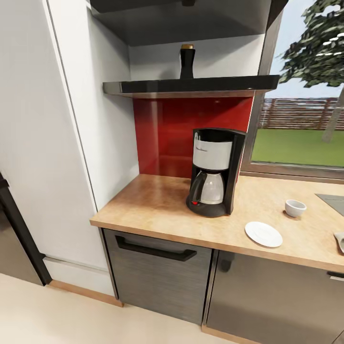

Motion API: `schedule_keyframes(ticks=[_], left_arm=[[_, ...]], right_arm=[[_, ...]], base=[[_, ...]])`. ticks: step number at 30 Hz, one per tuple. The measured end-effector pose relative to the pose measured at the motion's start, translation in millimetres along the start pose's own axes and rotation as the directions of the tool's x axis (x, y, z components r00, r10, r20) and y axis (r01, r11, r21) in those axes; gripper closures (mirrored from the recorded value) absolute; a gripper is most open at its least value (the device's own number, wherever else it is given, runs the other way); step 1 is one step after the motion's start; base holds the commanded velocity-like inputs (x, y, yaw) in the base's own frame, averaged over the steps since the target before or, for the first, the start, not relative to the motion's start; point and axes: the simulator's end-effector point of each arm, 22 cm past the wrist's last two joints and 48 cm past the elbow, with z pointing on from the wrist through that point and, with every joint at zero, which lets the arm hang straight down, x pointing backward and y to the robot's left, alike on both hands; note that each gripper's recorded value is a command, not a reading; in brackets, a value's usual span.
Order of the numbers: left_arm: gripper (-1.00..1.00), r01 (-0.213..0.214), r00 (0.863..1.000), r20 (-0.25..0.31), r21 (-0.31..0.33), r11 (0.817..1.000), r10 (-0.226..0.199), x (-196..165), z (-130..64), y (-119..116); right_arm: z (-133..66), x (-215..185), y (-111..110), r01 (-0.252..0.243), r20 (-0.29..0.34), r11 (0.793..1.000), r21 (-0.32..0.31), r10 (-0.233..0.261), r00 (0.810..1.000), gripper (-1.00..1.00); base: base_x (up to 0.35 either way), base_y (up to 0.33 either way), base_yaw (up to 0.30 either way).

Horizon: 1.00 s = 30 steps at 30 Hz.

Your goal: Set up a coffee station on the kitchen countertop: keep the coffee maker on the countertop, move the bottle of coffee from the kitchen shelf to the counter next to the coffee maker, place a paper coffee filter on top of the coffee maker, put the saucer next to the coffee maker with the coffee cup on the saucer, and place the electric kettle next to the coffee maker.

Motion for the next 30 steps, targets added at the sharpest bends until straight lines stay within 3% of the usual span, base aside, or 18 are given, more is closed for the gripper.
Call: schedule_keyframes(ticks=[1,2,3,4,7,30], left_arm=[[-1.00,0.002,0.995,0.097,0.002,1.000,-0.002,-47,-2.0,-1],[-1.00,0.002,0.994,0.108,0.002,1.000,-0.003,-52,-2.6,-1],[-1.00,0.003,0.994,0.108,0.002,1.000,-0.003,-52,-2.6,-1],[-1.00,0.003,0.994,0.108,0.002,1.000,-0.003,-52,-2.6,-1],[-1.00,0.003,0.994,0.109,0.001,1.000,-0.003,-52,-2.6,-1],[-1.00,0.003,0.994,0.109,0.001,1.000,-0.003,-52,-2.6,-1]], right_arm=[[-1.3,-60,-17,0.001,0.113,1.000,0.021,-0.003,0.994,-1.00],[-5.5,-114,-18,0.001,0.199,1.000,0.022,-0.005,0.980,-1.00],[-5.8,-109,-18,0.003,0.215,1.000,0.024,-0.008,0.977,-1.00],[-9.4,-122,-18,0.006,0.279,1.000,0.025,-0.013,0.960,-1.00],[-12.3,-131,-18,0.010,0.321,1.000,0.027,-0.018,0.947,-1.00],[-13.8,-135,-18,0.013,0.341,1.000,0.027,-0.021,0.940,-1.00]], base=[[0.000,0.000,0.000],[0.000,0.000,0.000],[0.000,0.000,0.000],[0.000,0.000,0.000],[0.000,0.000,-0.065],[0.000,0.000,-0.242]])
